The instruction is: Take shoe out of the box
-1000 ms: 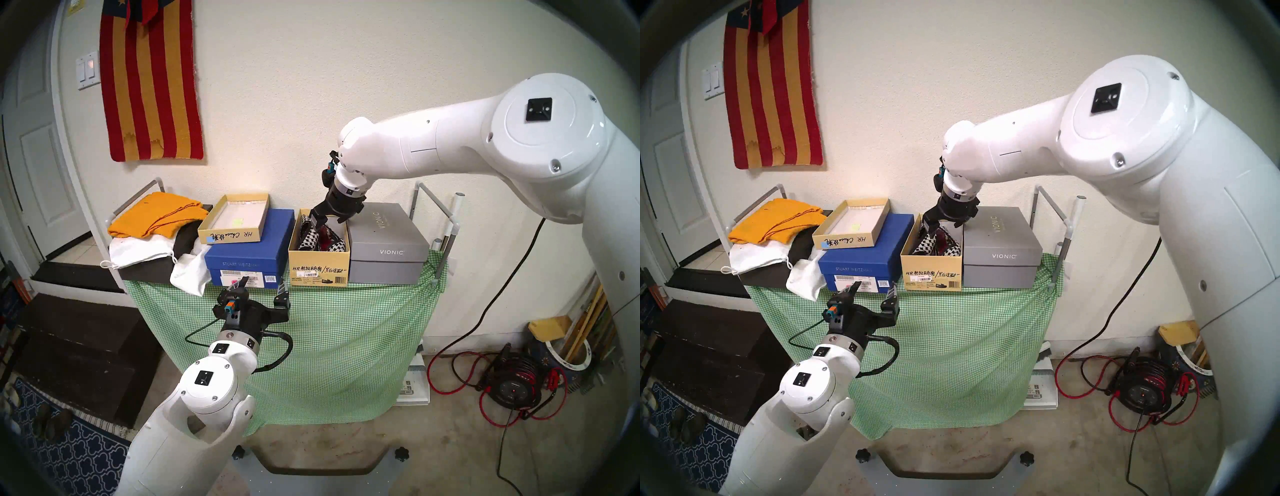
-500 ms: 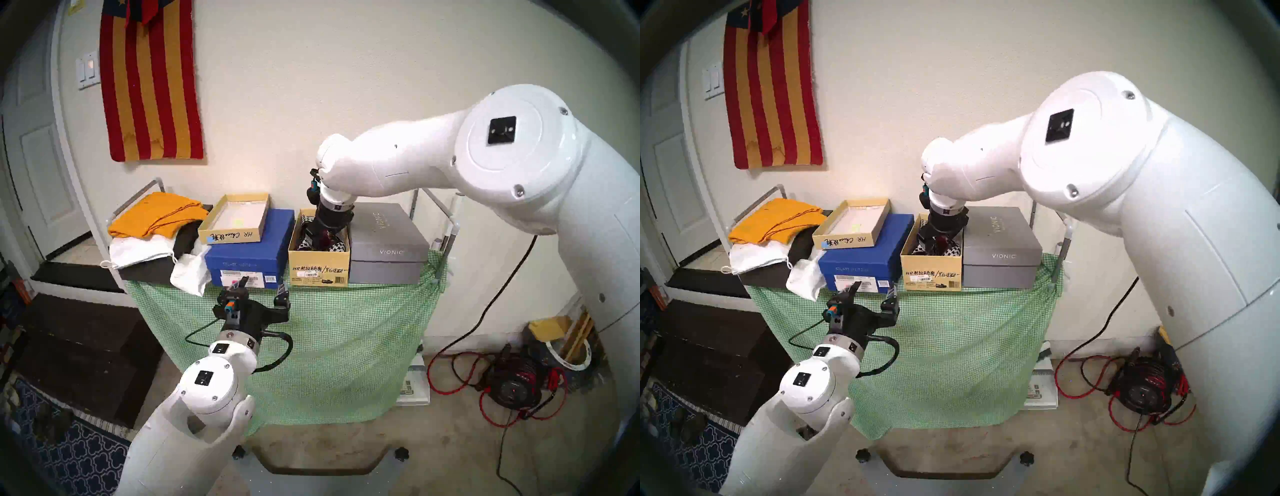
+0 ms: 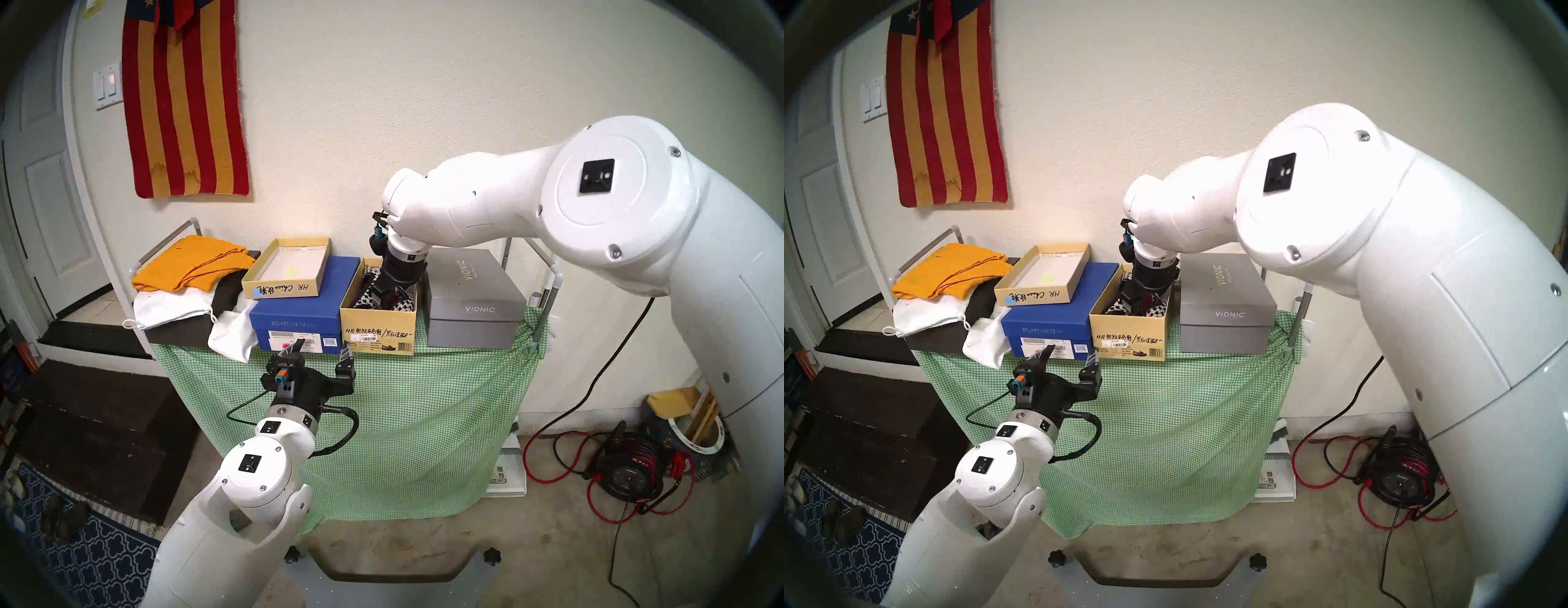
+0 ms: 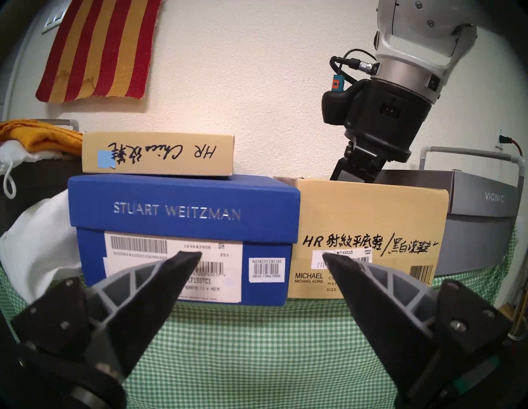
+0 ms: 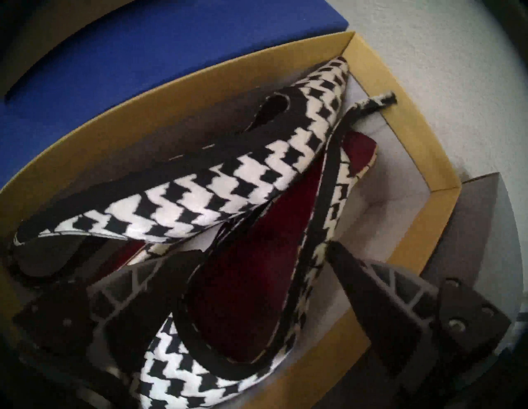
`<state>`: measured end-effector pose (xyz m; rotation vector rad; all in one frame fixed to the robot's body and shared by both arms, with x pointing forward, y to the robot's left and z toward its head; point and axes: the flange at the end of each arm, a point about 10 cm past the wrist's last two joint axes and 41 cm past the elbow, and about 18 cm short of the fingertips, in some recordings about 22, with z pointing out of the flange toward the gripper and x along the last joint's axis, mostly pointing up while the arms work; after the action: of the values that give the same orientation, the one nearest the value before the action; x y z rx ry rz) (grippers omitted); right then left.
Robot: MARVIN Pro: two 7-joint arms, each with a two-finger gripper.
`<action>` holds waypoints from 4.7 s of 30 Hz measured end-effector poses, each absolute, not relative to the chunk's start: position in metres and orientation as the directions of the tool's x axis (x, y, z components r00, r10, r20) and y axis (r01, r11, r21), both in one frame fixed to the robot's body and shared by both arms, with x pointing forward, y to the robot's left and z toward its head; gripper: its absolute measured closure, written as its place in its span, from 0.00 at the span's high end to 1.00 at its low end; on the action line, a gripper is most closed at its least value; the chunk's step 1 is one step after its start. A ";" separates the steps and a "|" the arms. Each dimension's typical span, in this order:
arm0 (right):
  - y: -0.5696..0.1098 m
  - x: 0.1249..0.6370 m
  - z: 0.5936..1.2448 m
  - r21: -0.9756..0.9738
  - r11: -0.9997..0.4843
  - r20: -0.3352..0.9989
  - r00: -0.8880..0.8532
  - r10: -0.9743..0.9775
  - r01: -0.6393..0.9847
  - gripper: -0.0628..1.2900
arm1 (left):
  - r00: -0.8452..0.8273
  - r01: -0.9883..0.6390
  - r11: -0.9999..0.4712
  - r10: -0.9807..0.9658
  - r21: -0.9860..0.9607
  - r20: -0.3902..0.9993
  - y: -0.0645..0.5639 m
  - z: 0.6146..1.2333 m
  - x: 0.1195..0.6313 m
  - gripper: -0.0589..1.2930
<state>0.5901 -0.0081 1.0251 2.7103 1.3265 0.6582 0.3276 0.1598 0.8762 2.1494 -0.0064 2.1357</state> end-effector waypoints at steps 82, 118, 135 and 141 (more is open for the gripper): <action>-0.027 0.622 1.042 -0.065 -0.888 0.691 0.663 0.289 0.454 0.03 | 0.009 -0.081 -0.994 0.076 0.076 0.997 0.160 0.876 0.328 0.96; -0.084 0.609 1.075 0.040 -0.952 0.807 0.551 0.210 0.304 0.03 | 0.009 -0.081 -0.994 0.076 0.076 0.997 0.160 0.876 0.328 0.96; -0.150 0.600 1.111 0.029 -0.984 0.881 0.460 0.109 0.177 0.03 | 0.010 -0.081 -0.994 0.076 0.076 0.997 0.160 0.876 0.328 0.96; -0.159 0.584 1.098 0.021 -0.985 0.877 0.471 0.100 0.170 0.03 | 0.010 -0.081 -0.994 0.076 0.076 0.997 0.160 0.876 0.328 0.96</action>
<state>0.5841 -0.1593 1.0983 2.7524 0.2532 1.6332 0.3276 0.1598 0.8762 2.1493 -0.0059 2.1355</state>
